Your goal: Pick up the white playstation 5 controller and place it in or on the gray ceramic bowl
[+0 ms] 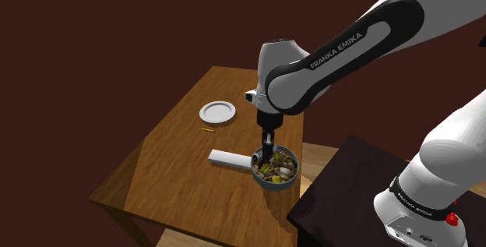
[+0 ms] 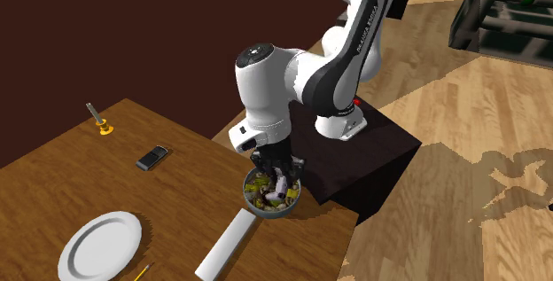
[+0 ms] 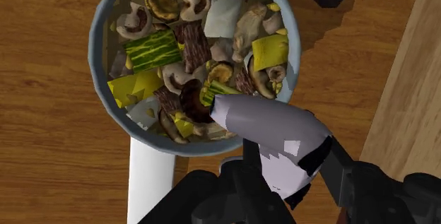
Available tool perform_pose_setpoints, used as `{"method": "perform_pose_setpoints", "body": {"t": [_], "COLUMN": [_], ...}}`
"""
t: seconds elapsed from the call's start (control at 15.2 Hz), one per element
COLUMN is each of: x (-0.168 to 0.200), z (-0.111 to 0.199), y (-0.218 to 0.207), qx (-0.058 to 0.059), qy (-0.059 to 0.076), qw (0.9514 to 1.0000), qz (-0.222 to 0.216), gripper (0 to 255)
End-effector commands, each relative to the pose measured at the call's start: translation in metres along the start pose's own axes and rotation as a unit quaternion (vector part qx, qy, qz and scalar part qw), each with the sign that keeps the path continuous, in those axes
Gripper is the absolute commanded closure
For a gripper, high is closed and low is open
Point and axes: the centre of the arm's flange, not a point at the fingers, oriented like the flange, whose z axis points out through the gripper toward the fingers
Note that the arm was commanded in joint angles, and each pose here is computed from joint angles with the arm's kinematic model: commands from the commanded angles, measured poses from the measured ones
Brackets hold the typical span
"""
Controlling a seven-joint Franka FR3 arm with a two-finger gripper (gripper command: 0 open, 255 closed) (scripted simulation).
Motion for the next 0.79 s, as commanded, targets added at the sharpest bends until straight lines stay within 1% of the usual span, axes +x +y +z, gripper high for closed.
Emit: {"method": "perform_pose_setpoints", "body": {"t": [0.0,0.13,0.73], "x": [-0.022,-0.044,-0.047], "z": [-0.003,-0.009,0.038], "y": [0.014,0.032,0.04], "qx": [0.001,0.001,0.001], "qy": [0.001,0.001,0.001], "qw": [1.0,1.0,1.0], "qz": [-0.001,-0.001,-0.001], "gripper": [255,255,255]}}
